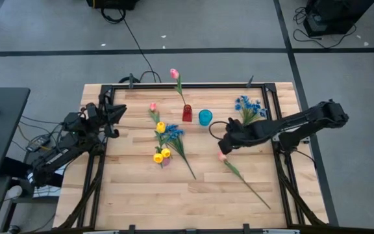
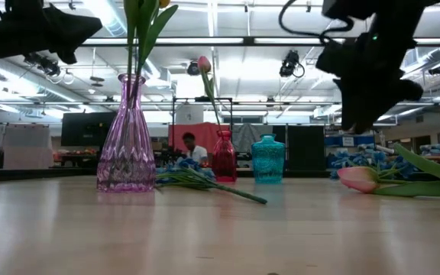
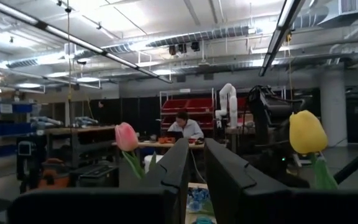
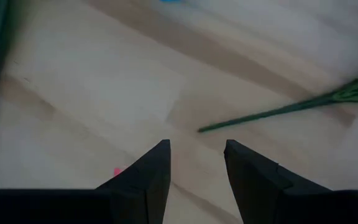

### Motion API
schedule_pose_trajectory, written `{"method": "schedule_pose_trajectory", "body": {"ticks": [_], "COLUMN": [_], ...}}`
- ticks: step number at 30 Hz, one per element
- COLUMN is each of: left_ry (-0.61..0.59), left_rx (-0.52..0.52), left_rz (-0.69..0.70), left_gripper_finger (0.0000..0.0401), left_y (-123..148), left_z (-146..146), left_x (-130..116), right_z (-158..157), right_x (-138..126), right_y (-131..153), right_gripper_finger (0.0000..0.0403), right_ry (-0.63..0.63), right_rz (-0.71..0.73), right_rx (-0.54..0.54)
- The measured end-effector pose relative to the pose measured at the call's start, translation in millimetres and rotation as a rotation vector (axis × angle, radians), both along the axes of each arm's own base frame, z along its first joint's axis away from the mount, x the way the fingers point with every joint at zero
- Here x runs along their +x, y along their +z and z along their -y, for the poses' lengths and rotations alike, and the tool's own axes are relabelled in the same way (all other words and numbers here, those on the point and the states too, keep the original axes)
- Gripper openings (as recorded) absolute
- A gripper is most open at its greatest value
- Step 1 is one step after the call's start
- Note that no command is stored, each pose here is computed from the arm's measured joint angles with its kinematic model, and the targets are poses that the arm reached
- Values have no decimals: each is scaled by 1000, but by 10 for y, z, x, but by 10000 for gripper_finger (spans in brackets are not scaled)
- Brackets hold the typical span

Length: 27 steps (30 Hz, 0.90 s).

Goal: Sort flowers into vase by color
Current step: Put the bottom pink flower into the red vase

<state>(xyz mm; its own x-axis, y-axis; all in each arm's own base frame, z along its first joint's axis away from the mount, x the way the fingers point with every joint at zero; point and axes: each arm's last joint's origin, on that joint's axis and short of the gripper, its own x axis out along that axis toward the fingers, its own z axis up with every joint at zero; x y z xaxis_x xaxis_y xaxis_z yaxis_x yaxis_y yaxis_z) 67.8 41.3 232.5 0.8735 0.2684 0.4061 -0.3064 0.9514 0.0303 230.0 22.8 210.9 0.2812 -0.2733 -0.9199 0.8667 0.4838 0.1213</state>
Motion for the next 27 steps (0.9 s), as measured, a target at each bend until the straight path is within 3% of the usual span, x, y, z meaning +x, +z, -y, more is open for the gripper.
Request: {"method": "schedule_pose_trajectory", "body": {"ticks": [5,8,12,20,27], "left_ry": [-19,-19,-20,-35,-32], "left_rx": [-44,-63,-89,-119,-118], "left_rz": [-39,-62,-90,-85,-98], "left_gripper_finger": [54,54,54,54,54], "left_y": [-56,-83,-115,-119,-131], "left_z": [-11,-18,-25,-24,-27], "left_x": [20,28,38,39,43], "right_z": [50,57,48,9,21], "right_x": [199,318,547,1136,1132], "right_y": [-75,-91,-2,160,364], "right_gripper_finger": [163,163,163,163,163], "right_ry": [39,77,113,302,337], "right_rz": [75,145,236,203,132], "right_rx": [115,131,77,-53,-121]}}
